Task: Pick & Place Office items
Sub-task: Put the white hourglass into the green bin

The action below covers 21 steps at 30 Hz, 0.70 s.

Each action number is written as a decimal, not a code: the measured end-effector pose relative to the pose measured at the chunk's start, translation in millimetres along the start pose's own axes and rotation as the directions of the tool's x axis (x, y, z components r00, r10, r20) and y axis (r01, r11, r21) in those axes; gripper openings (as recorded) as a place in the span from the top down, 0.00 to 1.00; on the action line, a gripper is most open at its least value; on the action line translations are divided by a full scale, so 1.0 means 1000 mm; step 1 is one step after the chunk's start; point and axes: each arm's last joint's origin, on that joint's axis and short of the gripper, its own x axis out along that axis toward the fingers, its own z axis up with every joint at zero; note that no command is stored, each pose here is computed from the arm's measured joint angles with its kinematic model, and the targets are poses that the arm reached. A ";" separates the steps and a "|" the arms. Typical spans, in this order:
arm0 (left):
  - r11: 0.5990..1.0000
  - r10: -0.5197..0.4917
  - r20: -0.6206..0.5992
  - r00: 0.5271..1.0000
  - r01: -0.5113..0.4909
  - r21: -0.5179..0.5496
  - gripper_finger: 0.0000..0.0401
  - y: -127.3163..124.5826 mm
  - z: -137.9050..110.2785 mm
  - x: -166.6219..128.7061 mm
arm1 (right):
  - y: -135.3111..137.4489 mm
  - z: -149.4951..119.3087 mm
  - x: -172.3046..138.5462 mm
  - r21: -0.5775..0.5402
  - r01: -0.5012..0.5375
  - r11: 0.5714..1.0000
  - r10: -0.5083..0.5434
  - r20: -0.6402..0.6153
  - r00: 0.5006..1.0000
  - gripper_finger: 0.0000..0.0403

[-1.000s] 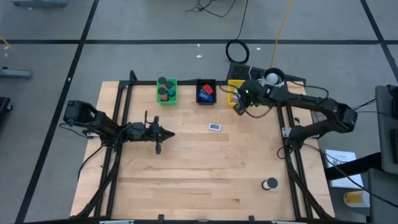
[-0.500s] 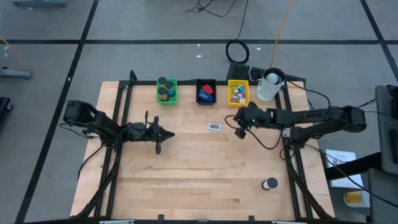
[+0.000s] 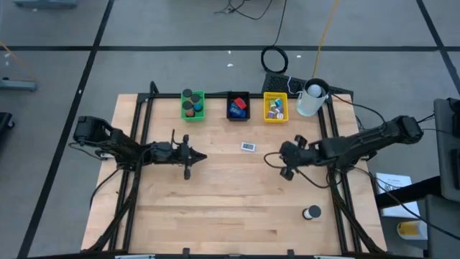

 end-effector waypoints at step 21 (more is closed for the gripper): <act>0.986 -0.152 0.048 0.987 0.148 0.071 0.96 -0.028 0.000 0.025 | 0.070 -0.036 -0.097 0.192 0.185 0.964 -0.088 -0.427 0.900 0.98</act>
